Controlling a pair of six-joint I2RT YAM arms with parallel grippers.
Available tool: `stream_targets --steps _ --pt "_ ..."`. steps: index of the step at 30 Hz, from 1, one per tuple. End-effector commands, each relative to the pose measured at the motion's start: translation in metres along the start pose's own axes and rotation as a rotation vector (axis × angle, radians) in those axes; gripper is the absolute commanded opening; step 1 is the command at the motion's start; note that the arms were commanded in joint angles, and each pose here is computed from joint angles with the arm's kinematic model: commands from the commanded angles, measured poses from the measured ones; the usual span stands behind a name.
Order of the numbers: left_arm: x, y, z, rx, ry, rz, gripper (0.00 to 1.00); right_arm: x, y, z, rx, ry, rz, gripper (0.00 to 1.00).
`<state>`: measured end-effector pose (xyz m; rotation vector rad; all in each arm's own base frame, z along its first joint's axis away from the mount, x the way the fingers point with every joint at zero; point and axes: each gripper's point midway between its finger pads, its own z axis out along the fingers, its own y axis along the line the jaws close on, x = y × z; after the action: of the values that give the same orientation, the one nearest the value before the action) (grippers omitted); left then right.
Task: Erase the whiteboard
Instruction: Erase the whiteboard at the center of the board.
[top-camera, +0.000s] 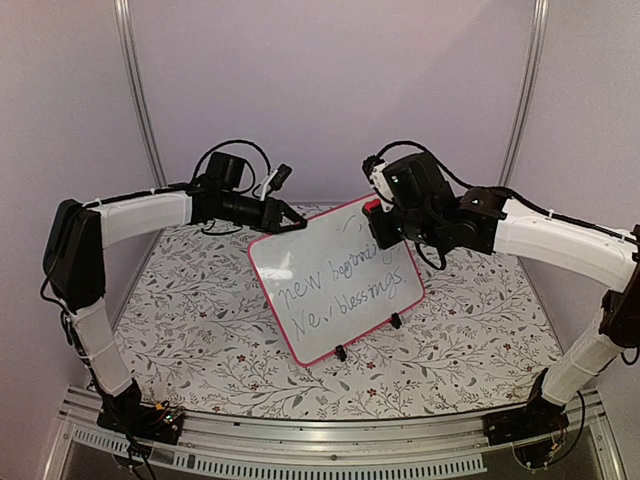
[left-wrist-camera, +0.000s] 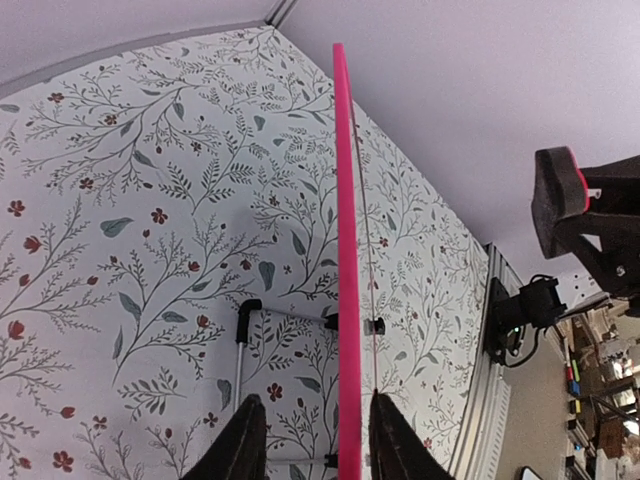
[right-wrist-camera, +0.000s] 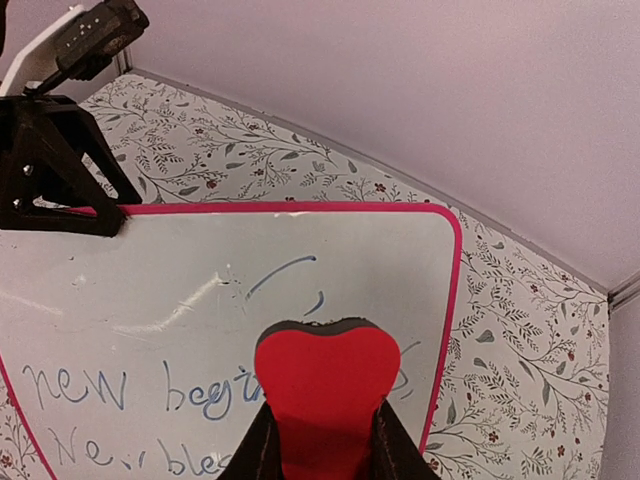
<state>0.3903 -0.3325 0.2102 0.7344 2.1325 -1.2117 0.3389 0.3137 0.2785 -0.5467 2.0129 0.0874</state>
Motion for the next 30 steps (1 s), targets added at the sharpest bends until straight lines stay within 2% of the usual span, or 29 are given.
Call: stream_targets --steps 1,5,9,14,30 --pt "0.0 -0.015 -0.001 0.044 -0.001 0.03 0.32 0.004 -0.001 0.011 0.029 0.016 -0.005 0.0" --pt "0.0 -0.017 -0.001 0.053 -0.004 0.034 0.21 0.004 0.003 0.019 0.031 0.022 -0.014 0.0" --pt "0.0 -0.02 -0.003 0.066 -0.01 0.034 0.15 0.004 0.007 0.028 0.036 0.027 -0.025 0.0" --pt "-0.001 -0.023 -0.005 0.075 -0.018 0.034 0.0 0.004 0.011 0.043 0.029 0.029 -0.044 0.0" --pt "-0.003 -0.029 -0.009 0.093 -0.034 0.031 0.0 0.002 0.038 0.08 -0.012 0.04 -0.09 0.0"
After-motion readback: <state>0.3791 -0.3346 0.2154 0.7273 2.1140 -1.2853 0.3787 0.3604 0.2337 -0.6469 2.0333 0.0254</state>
